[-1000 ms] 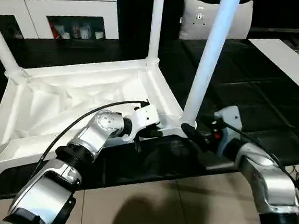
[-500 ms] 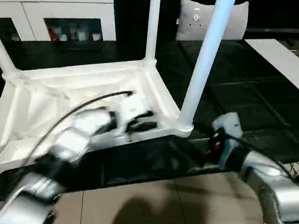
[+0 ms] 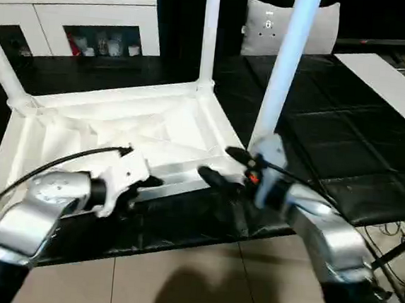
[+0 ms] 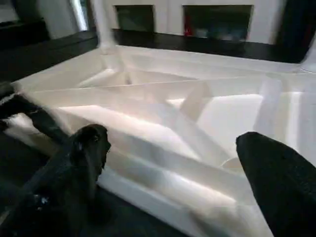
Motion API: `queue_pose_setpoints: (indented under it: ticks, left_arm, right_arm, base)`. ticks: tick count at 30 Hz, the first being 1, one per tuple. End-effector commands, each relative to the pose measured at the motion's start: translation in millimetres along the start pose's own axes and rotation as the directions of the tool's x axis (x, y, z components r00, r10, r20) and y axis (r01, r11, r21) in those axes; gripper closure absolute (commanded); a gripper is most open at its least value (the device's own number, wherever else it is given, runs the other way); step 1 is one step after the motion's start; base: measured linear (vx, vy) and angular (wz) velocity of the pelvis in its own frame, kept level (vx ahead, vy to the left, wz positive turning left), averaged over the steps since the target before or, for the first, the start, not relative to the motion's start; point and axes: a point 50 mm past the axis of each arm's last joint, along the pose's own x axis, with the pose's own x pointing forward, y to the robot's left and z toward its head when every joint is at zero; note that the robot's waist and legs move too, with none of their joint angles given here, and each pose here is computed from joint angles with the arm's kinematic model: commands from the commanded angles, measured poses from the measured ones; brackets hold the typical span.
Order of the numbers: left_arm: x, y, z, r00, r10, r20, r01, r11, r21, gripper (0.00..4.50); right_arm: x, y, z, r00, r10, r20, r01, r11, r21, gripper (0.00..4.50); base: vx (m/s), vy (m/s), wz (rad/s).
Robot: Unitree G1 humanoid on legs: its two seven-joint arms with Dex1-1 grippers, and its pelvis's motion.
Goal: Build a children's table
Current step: Rotate table base
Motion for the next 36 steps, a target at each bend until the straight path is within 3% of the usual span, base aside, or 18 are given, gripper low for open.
queue_pose_setpoints:
  ticks: [1,7,14,15,24,30,33,36]
  left_arm:
    - [-7,-1.7,-0.9,0.999,0.002,-0.048,-0.002,1.0,-0.005,1.18]
    - [-11,-10.1,-6.7,0.991,-0.048,-0.126,0.041,0.998,-0.055,0.72]
    - [-9,-10.6,-20.7,0.983,-0.023,-0.184,0.011,0.998,-0.068,0.07]
    - [-7,-9.6,-24.8,0.978,-0.017,-0.207,0.002,0.998,-0.07,0.02]
    - [5,5.5,-38.6,0.959,0.117,-0.258,-0.126,0.992,-0.017,0.02]
    - [1,11.0,-45.2,0.949,0.185,-0.254,-0.187,0.982,0.016,0.02]
    - [-3,14.0,-30.6,0.955,0.23,-0.189,-0.225,0.973,0.049,0.02]
    - [-2,15.1,-27.8,0.954,0.245,-0.173,-0.238,0.969,0.06,0.02]
  right_arm:
    - [8.7,-5.8,0.0,1.0,-0.028,-0.007,0.028,1.0,-0.005,0.0]
    - [27.6,-12.8,-6.4,0.997,-0.075,-0.024,0.075,0.997,-0.008,0.0]
    - [35.2,-41.7,0.5,0.933,-0.356,0.045,0.35,0.931,0.102,0.0]
    - [33.7,-50.9,2.4,0.908,-0.415,0.061,0.406,0.906,0.124,0.0]
    - [17.2,-84.0,6.5,0.815,-0.571,0.097,0.543,0.811,0.216,0.0]
    - [6.0,-99.0,8.7,0.774,-0.624,0.109,0.594,0.774,0.219,0.0]
    - [-10.1,-115.1,10.1,0.729,-0.675,0.115,0.641,0.732,0.23,0.0]
    - [-17.4,-121.3,10.1,0.709,-0.695,0.117,0.661,0.714,0.233,0.0]
  base:
    - [0.0,0.0,0.0]
    - [0.0,0.0,0.0]
    - [0.0,0.0,0.0]
    - [0.0,0.0,0.0]
    - [0.0,0.0,0.0]
    - [0.0,0.0,0.0]
    - [0.0,0.0,0.0]
    - [0.0,0.0,0.0]
